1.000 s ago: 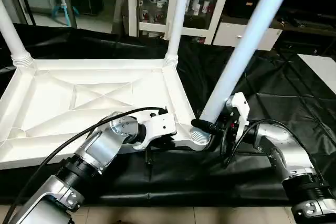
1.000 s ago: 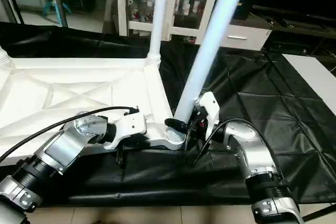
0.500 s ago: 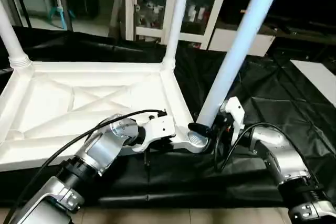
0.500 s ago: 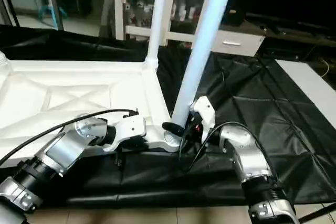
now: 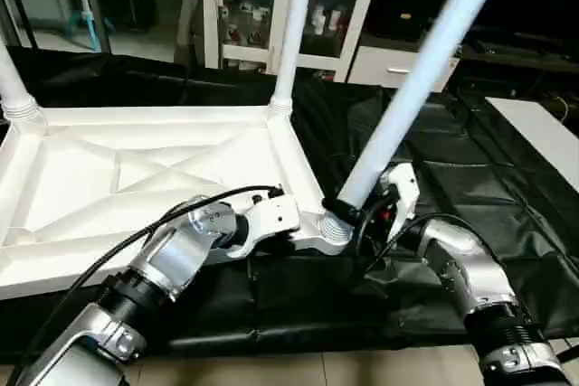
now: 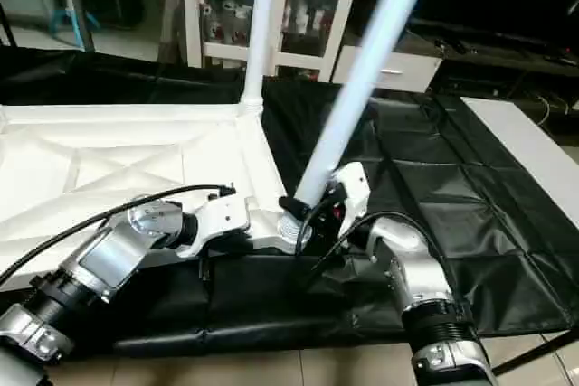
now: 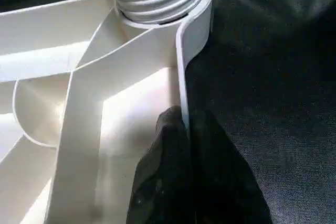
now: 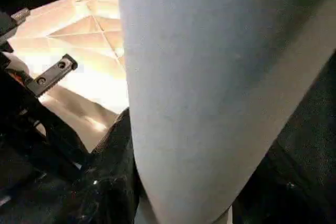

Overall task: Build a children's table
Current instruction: Insert table leg to table base

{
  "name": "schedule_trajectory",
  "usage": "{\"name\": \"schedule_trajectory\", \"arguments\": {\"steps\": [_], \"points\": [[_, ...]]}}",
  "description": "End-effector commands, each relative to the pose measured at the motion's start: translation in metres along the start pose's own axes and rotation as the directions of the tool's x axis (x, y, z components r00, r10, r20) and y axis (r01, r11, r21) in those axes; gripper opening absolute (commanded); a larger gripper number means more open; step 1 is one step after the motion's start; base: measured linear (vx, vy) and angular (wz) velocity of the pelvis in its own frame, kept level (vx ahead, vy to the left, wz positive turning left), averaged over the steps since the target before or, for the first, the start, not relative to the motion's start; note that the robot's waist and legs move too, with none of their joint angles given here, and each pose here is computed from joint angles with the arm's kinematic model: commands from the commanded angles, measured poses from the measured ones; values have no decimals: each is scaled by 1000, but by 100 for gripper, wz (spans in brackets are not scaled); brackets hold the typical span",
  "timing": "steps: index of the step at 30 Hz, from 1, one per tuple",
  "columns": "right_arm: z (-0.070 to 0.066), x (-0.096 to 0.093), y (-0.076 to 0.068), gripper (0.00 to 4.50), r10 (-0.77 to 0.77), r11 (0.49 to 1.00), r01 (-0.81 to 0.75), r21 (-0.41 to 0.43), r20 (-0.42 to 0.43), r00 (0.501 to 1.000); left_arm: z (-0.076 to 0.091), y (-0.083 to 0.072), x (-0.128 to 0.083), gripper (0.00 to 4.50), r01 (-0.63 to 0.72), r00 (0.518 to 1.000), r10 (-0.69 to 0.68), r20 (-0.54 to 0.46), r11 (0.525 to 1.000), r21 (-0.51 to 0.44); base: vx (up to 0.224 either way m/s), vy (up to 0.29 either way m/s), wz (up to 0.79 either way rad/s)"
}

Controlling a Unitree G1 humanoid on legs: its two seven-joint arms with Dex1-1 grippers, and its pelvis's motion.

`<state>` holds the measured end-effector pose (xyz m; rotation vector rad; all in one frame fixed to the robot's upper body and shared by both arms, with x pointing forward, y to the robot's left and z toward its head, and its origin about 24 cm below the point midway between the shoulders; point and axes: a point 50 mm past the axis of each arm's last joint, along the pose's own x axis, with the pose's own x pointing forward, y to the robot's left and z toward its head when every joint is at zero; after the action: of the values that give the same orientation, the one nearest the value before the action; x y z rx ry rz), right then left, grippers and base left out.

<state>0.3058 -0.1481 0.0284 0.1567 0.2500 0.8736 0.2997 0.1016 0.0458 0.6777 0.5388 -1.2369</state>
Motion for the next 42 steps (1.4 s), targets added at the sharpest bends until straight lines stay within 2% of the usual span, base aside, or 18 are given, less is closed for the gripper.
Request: {"name": "schedule_trajectory", "arguments": {"steps": [1,4,7,11,13,18,24,30,31,37,42], "points": [[-34,-35,-24,188,-183,978,197,68,-176,967,-3,-2,1,0,20,1000,-20,-19,1000,13,0,0,0],[-30,-35,-29,188,-230,969,241,57,-159,960,-3,-1,1,0,4,1000,-4,-20,1000,12,0,0,0],[-30,-33,-25,188,-202,974,216,73,-158,967,-1,-1,2,0,1,1000,-1,-14,1000,11,0,0,0],[-33,-31,-11,188,-45,992,65,105,-178,983,0,-2,2,0,22,1000,-22,0,1000,20,0,0,0],[-29,-36,-6,188,80,990,-55,131,-189,979,1,-5,1,0,58,998,-58,11,998,35,0,0,0],[-17,-43,-12,188,140,982,-115,148,-178,974,0,-6,0,0,79,997,-80,7,996,44,37,-12,8],[-11,-49,-16,188,178,974,-147,172,-181,967,1,-5,-1,0,78,997,-79,7,996,46,40,-10,2],[-18,-51,-13,188,211,977,-197,77,-278,937,1,-4,-1,0,81,997,-81,5,996,50,0,0,0],[-19,-51,-13,188,200,980,-197,41,-296,934,1,-4,-2,0,79,997,-80,4,996,51,0,0,0],[-21,-48,-14,187,157,984,-176,-35,-309,938,0,-2,-2,0,71,997,-71,-3,996,53,0,0,0],[-23,-48,-16,187,119,989,-140,-54,-289,950,0,-2,-2,0,64,998,-64,-4,997,53,0,0,0]]}}
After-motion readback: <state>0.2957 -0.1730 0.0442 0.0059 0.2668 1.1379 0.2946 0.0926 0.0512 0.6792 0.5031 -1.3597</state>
